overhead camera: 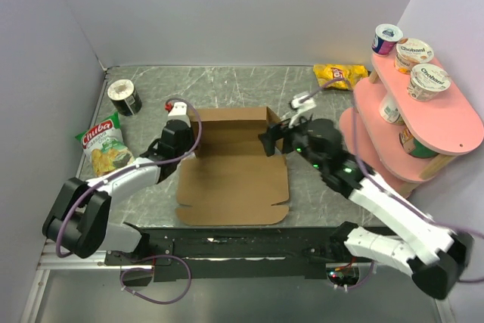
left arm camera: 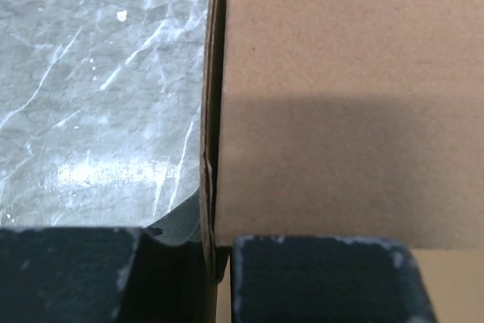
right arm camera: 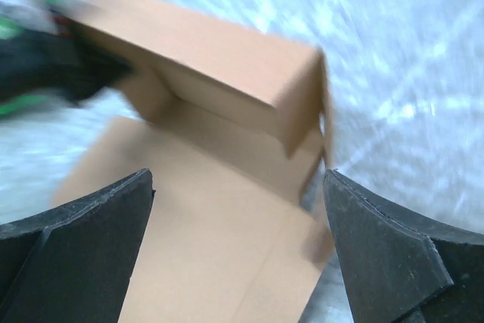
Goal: Fold the paper box
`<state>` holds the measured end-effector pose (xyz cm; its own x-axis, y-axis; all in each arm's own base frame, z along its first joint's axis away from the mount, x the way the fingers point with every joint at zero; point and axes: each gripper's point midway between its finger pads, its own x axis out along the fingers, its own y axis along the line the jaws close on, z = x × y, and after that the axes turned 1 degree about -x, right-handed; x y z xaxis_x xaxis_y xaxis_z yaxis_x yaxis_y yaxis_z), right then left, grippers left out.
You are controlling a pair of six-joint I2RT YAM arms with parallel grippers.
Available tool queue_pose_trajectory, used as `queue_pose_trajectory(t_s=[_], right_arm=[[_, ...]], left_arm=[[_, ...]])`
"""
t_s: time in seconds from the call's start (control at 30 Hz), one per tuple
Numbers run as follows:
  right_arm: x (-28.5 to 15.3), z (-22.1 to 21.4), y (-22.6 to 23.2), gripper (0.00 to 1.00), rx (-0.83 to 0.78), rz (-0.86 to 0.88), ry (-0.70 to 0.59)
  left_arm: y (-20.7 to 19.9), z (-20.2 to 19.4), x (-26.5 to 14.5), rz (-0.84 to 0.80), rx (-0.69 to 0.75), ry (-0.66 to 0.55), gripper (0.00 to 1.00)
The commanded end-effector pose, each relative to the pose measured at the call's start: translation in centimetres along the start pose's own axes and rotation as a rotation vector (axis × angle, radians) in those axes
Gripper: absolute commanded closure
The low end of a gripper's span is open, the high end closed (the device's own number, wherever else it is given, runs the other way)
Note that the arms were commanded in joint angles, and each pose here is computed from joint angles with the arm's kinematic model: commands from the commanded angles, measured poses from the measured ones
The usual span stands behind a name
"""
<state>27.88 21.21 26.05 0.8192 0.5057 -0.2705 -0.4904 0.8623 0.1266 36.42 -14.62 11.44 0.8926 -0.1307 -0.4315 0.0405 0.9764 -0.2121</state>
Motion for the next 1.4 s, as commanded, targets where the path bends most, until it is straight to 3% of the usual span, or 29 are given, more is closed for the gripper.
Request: queue_pose_trajectory(t_s=[0.0,0.03,0.13,0.3,0.5,0.6,0.9,1.0,1.13,1.37], right_arm=[[-5.7,4.4,1.9,0.01,-0.002,0.121,-0.031],[-6.4,5.9,1.2,0.02,0.014,0.094,-0.05],[-6.6,5.0,-0.4,0.09,0.05,0.079,0.023],[-6.5,6.3,-5.3,0.19,0.164,0.042,-0.081],[-4.3,3.6,-5.0,0.24,0.145,0.15,-0.048],[-4.1,2.6,-3.7,0.24,0.086,0.248,-0.064],[-1.8,0.2,-2.4,0.2,0.027,0.325,-0.047],[-0.8,0.0,-0.5,0.15,-0.01,0.355,-0.029],[0.7,0.2,0.5,0.07,-0.018,0.323,-0.021],[2.6,0.3,-0.2,0.04,-0.043,0.262,-0.044]], left_arm=[[-1.8,3.3,-1.2,-0.084,-0.064,0.039,0.93],[-1.8,2.9,-1.5,-0.088,-0.068,0.07,0.93],[-2.0,3.8,-2.5,-0.127,-0.092,0.087,0.92],[-1.5,5.1,-4.1,-0.146,-0.109,0.123,0.91],[-1.6,4.9,-5.2,-0.184,-0.069,0.197,0.9],[-1.6,4.9,-5.4,-0.224,-0.055,0.213,0.91],[-2.2,4.8,-5.3,-0.288,-0.046,0.213,0.9],[-2.0,4.4,-5.2,-0.282,-0.04,0.222,0.91],[-2.0,4.4,-5.2,-0.283,-0.034,0.219,0.91],[-2.0,4.8,-5.7,-0.292,-0.025,0.197,0.9]])
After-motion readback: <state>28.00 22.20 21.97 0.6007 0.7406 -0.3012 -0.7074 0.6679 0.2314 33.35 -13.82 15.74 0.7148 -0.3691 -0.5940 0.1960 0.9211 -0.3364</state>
